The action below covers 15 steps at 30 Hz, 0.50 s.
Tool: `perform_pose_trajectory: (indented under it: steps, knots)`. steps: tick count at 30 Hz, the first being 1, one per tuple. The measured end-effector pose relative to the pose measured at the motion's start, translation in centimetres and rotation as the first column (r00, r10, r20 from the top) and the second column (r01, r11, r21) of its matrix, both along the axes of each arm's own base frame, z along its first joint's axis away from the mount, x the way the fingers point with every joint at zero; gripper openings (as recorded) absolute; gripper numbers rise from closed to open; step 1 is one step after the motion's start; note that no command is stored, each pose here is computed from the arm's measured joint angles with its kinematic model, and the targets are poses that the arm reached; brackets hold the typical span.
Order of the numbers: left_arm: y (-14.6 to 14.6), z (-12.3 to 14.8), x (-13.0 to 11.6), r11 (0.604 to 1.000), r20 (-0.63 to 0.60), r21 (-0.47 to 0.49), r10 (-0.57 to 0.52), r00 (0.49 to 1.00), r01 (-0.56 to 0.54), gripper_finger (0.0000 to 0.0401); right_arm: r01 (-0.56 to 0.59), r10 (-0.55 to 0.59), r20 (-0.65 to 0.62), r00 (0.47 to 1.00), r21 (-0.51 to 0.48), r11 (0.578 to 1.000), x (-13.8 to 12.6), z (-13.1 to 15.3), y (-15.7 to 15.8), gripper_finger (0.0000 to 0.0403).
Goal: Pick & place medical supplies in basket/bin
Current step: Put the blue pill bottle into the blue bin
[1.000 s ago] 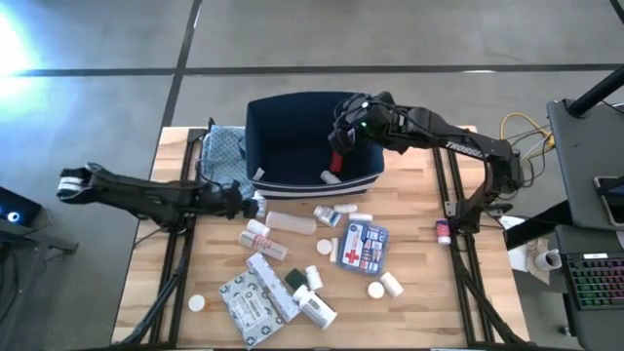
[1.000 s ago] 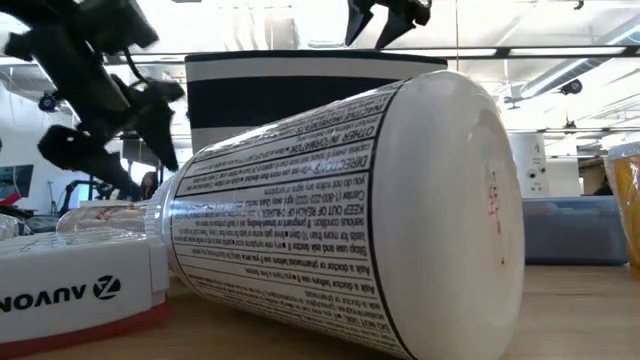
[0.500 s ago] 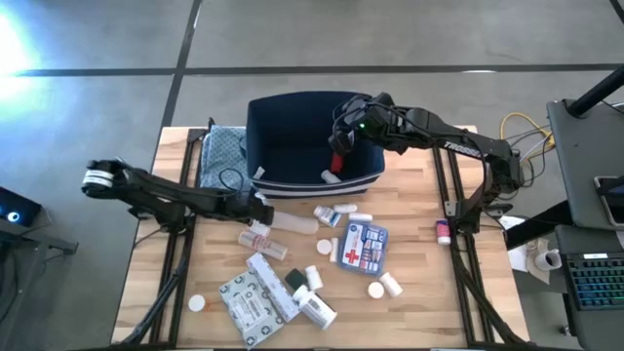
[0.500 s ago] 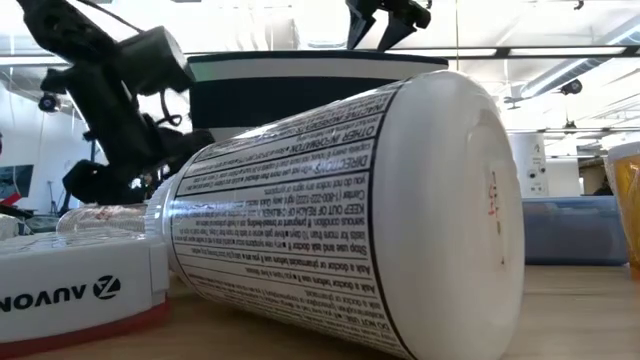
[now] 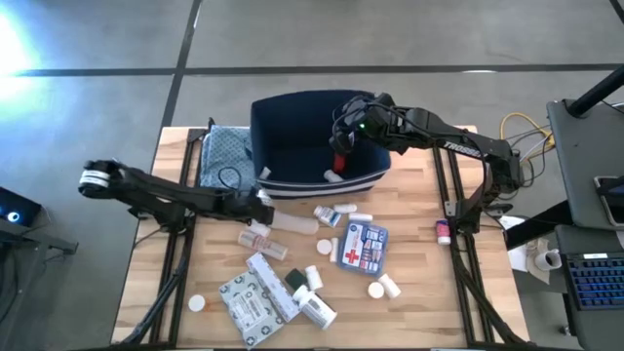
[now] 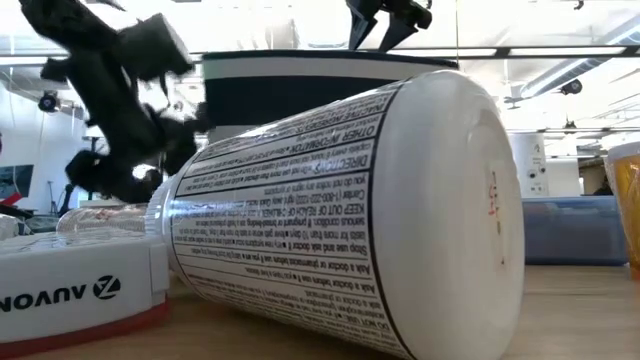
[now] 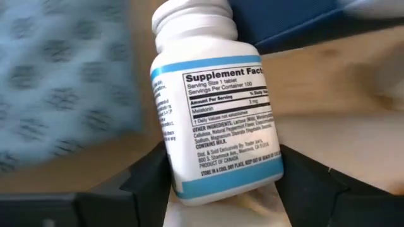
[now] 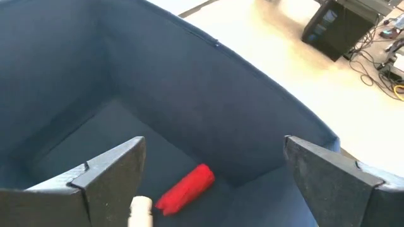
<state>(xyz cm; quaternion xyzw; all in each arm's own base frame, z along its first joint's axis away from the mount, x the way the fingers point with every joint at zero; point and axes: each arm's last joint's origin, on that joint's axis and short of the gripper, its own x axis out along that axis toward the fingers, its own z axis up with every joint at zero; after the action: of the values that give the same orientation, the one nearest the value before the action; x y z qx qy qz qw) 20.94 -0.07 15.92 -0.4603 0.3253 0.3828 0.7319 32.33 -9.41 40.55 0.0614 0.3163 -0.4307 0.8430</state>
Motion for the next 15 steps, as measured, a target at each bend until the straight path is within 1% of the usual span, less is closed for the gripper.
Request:
perform_pose_trajectory:
  steps: [2, 6, 8, 10, 11, 13, 14, 15]
  knots:
    - [-0.8, 1.5, -0.4, 0.998, 0.028, -0.016, -0.063, 0.998, 0.063, 0.0230, -0.001, 0.001, -0.010, 1.000, 0.003, 1.000, -0.1, -0.1, 0.0, 0.0368]
    - [-2.4, 4.5, -2.5, 0.981, 0.013, -0.067, -0.179, 0.984, 0.180, 0.0235, -0.005, 0.005, -0.019, 1.000, 0.003, 1.000, -0.1, -0.1, 0.0, 0.0368]
    - [-3.1, 6.6, -3.7, 0.974, 0.040, -0.064, -0.215, 0.976, 0.217, 0.0234, -0.011, 0.011, -0.025, 1.000, -0.001, 1.000, -0.1, -0.1, 0.0, 0.0368]
    - [-3.6, 9.1, -4.5, 0.967, 0.139, 0.009, -0.253, 0.957, 0.255, 0.0233, -0.015, 0.015, -0.028, 0.999, -0.004, 1.000, -0.1, -0.1, 0.0, 0.0368]
    - [-3.9, 10.7, -4.9, 0.964, 0.209, 0.072, -0.264, 0.942, 0.254, 0.0233, -0.016, 0.016, -0.028, 0.999, -0.005, 1.000, -0.1, -0.1, 0.0, 0.0368]
    - [-4.1, 13.9, -5.8, 0.955, 0.344, 0.216, -0.270, 0.899, 0.204, 0.0233, -0.017, 0.017, -0.030, 0.999, -0.006, 1.000, -0.1, -0.1, 0.0, 0.0368]
    - [-4.1, 15.5, -6.2, 0.945, 0.401, 0.287, -0.266, 0.877, 0.156, 0.0233, -0.017, 0.017, -0.029, 0.999, -0.006, 1.000, -0.1, -0.1, 0.0, 0.0368]
    - [-4.1, 16.9, -6.5, 0.927, 0.442, 0.358, -0.272, 0.855, 0.110, 0.0233, -0.017, 0.017, -0.030, 0.999, -0.006, 1.000, -0.1, -0.1, 0.0, 0.0368]
